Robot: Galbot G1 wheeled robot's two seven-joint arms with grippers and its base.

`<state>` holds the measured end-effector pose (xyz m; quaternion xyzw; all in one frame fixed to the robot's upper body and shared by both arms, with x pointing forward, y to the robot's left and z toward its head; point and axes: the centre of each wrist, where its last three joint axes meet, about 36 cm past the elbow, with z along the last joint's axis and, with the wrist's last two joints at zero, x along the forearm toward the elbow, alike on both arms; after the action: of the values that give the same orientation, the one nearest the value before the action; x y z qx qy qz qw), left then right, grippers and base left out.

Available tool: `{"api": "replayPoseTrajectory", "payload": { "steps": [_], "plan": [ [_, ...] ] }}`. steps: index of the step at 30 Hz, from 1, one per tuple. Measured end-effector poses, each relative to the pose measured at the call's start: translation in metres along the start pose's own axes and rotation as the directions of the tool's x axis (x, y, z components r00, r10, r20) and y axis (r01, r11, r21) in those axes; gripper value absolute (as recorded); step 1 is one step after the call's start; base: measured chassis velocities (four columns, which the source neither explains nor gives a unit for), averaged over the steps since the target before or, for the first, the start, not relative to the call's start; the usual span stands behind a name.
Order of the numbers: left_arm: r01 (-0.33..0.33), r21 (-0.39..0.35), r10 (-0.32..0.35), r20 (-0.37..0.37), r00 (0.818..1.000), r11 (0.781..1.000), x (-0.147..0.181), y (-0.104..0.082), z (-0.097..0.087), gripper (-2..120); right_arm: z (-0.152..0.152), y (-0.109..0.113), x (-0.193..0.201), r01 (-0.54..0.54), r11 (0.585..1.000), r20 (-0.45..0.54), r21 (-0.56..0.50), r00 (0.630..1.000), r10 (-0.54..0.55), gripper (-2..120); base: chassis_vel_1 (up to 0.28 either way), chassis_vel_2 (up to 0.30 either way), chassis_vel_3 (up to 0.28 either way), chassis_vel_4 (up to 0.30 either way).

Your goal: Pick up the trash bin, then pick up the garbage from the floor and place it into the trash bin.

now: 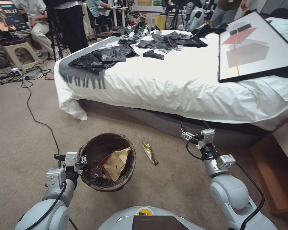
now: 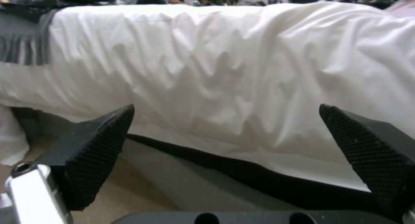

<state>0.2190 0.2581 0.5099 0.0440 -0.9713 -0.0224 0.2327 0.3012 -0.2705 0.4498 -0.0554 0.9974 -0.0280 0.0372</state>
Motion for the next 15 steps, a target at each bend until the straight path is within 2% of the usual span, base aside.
{"api": "replayPoseTrajectory", "payload": {
  "steps": [15],
  "plan": [
    [0.001, 0.0, -0.001, 0.004, 1.0, 1.0, -0.0003, 0.0003, -0.0006, 2, 0.0007, -0.0009, 0.0012, -0.008, 1.0, -0.007, 0.001, 1.0, 0.008, 100, 0.066, 0.067, 0.068, 0.063]
  ]
}}
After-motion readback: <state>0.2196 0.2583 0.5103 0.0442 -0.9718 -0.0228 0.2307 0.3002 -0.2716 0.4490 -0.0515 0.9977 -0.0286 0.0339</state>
